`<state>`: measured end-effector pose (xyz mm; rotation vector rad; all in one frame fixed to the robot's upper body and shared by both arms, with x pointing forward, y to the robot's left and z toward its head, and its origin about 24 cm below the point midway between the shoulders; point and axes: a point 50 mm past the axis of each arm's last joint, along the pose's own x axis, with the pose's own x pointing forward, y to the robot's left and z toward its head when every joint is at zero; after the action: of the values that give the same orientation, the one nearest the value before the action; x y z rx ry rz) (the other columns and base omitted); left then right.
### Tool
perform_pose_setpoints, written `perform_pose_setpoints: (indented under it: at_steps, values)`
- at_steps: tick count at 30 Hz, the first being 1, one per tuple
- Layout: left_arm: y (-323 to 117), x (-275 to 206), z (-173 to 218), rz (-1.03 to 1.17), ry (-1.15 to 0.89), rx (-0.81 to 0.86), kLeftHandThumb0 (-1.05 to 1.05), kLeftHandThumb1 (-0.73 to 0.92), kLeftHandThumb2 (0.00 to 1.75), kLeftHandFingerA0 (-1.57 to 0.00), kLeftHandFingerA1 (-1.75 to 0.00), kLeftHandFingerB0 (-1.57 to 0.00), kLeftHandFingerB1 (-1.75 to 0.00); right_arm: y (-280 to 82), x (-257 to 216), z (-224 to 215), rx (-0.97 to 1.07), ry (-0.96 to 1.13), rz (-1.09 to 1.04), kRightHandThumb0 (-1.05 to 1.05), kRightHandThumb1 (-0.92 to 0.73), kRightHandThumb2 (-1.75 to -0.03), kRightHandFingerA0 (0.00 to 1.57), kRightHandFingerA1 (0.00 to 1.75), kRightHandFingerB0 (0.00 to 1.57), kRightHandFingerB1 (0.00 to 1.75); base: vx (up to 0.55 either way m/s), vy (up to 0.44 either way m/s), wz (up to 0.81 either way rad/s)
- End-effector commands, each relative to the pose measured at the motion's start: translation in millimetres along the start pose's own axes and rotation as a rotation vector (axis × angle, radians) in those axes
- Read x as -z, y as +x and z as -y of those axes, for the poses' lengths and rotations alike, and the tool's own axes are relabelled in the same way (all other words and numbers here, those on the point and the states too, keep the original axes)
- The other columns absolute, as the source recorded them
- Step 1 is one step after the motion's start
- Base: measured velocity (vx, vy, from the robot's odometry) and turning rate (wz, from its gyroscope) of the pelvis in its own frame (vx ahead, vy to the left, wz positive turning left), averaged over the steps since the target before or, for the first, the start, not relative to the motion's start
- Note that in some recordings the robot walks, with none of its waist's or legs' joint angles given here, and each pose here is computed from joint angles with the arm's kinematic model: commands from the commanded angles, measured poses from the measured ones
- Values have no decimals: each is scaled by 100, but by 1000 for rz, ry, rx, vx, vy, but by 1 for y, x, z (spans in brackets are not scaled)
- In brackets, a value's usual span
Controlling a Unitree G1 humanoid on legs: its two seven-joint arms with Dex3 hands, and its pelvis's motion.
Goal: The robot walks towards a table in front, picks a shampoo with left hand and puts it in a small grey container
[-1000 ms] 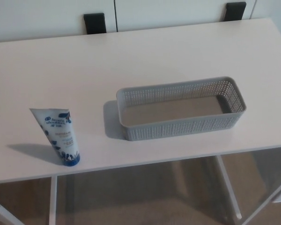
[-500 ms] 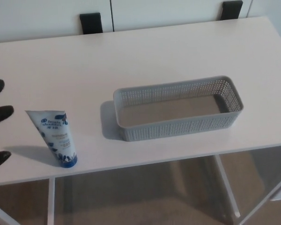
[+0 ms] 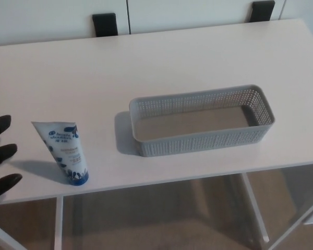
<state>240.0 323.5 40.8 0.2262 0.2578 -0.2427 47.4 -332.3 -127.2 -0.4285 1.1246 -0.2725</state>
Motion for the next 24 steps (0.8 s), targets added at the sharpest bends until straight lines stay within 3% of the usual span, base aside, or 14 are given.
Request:
perform_pose_setpoints:
  at_steps: [1,8,9,15,18,19,24]
  values:
    - [7,-1,-2,-5,54,-8,-67,41,72,0,-42,0,-19,1,-3,9,22,11,6,-29,-67,-59,76,48,59,42,0,0,0]
    - [8,2,10,4,81,41,-58,36,74,0,-52,0,-33,0,2,8,23,24,-15,-29,-67,-59,76,47,58,42,0,0,0]
    - [8,2,11,6,77,48,-55,48,55,0,-58,0,-37,0,2,8,22,26,-15,-29,-67,-59,75,47,58,42,0,0,0]
    - [9,-3,21,43,60,78,-50,47,54,0,-67,0,-49,0,1,8,20,35,-6,-30,-66,-59,78,49,59,42,0,0,0]
    - [9,-4,23,42,62,87,-54,48,55,0,-67,0,-52,-1,2,7,18,34,-9,-32,-67,-59,78,48,59,42,0,0,0]
    - [8,-4,25,42,69,97,-58,36,73,-2,-60,0,-43,-1,2,7,18,40,-8,-29,-67,-60,75,48,57,42,0,0,0]
    - [8,-5,30,44,55,106,-55,35,72,-3,-61,0,-45,-1,1,7,14,28,-1,-27,-67,-59,75,48,57,42,0,0,0]
